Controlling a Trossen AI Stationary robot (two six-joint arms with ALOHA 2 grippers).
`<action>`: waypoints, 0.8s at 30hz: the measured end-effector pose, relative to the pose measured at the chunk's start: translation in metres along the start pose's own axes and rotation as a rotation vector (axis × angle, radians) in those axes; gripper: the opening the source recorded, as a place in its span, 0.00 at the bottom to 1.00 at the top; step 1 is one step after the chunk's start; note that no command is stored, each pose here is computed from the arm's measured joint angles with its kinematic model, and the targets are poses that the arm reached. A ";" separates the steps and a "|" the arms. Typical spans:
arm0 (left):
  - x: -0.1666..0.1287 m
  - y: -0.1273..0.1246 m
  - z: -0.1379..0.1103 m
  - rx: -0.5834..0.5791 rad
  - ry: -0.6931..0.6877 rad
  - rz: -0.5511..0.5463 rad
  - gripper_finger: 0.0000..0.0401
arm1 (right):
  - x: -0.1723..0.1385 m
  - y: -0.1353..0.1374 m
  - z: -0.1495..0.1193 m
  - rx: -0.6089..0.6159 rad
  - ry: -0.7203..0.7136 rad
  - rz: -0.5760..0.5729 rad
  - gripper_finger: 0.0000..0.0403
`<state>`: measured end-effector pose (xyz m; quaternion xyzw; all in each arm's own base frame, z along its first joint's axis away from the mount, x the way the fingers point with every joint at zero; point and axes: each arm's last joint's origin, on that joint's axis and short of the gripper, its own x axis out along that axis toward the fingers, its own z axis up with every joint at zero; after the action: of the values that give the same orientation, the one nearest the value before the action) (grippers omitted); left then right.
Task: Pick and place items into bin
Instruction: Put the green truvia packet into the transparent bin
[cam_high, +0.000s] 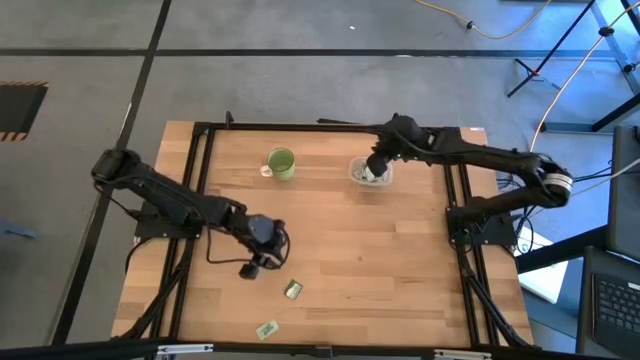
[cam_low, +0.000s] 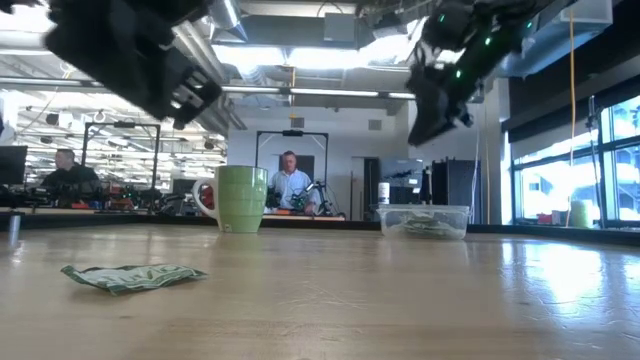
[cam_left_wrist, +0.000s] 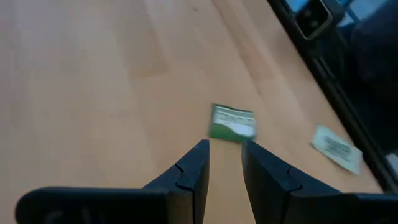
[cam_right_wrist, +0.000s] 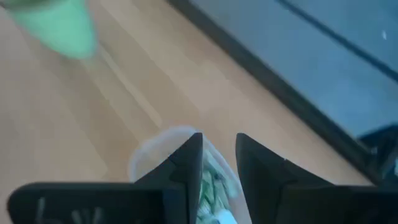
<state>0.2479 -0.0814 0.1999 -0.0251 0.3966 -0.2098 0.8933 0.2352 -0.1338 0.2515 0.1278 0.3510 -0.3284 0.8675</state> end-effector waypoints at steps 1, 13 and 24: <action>0.002 -0.004 -0.001 0.000 0.008 -0.010 0.22 | -0.006 0.003 0.002 -0.004 -0.028 0.013 0.25; 0.016 -0.039 -0.006 0.014 0.030 0.030 0.22 | -0.031 0.037 0.003 -0.016 -0.119 0.138 0.25; 0.062 -0.057 0.021 0.116 0.291 0.093 0.22 | -0.033 0.044 0.000 0.012 -0.111 0.166 0.25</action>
<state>0.2797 -0.1598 0.1830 0.0753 0.5098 -0.1922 0.8352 0.2471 -0.0849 0.2741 0.1431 0.2885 -0.2638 0.9092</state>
